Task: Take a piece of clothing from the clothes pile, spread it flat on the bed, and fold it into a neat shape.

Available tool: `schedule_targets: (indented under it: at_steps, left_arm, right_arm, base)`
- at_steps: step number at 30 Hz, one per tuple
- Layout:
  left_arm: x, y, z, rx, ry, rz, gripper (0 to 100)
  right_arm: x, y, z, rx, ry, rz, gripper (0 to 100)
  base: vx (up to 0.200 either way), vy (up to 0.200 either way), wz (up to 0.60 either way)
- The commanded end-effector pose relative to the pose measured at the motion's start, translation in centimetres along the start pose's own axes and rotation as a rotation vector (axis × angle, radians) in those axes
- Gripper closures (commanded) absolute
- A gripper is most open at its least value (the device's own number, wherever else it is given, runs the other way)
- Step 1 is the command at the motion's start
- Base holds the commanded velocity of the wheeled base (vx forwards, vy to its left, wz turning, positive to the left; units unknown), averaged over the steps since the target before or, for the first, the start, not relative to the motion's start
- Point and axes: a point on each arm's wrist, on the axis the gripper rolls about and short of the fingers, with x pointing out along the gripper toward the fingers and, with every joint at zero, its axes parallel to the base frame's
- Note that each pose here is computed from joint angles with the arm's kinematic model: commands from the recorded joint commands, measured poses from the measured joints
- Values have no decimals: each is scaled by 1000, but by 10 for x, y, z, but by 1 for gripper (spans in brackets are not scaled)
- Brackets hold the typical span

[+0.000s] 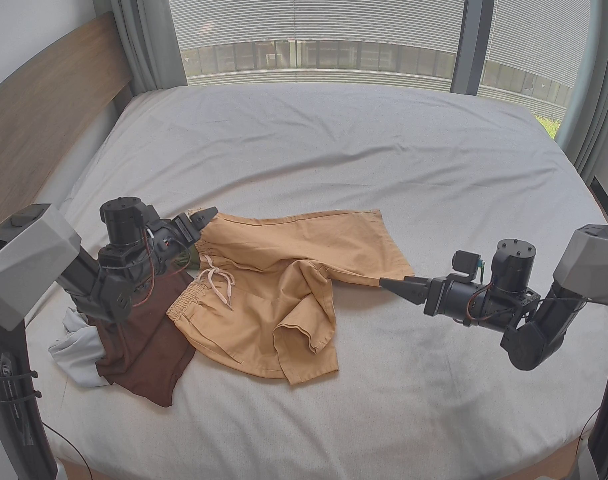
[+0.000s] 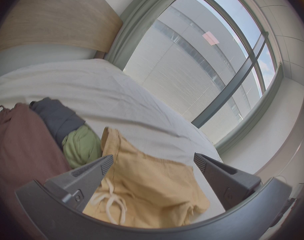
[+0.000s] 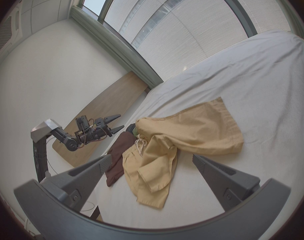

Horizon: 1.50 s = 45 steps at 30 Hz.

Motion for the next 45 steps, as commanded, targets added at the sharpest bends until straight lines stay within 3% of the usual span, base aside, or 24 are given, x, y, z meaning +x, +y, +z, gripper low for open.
schedule_targets:
  at_steps: [1,11,18,26,36,41,43,45]
  left_arm:
    - [-41,-7,-11,0,77,-56,0]
    - [-64,17,-54,-3,220,-55,0]
    - [-62,23,-57,29,222,-44,0]
    - [-58,27,-61,28,224,-43,0]
    - [-56,29,-61,30,213,-49,0]
    - [-56,29,-61,29,208,-50,0]
    - [-56,29,-61,29,210,-50,0]
    - [-56,29,-61,27,210,-50,0]
  right_arm:
    - [7,-3,-45,30,108,1,0]
    - [33,6,-78,68,182,-13,0]
    - [54,12,-87,214,192,11,0]
    - [74,13,-115,255,255,3,0]
    - [84,17,-123,243,255,11,0]
    - [86,18,-125,196,254,22,0]
    - [88,13,-131,95,264,26,0]
    - [88,11,-131,51,263,28,0]
  base:
    - [0,0,0]
    - [0,0,0]
    - [0,0,0]
    - [0,0,0]
    - [0,0,0]
    - [0,0,0]
    - [0,0,0]
    - [0,0,0]
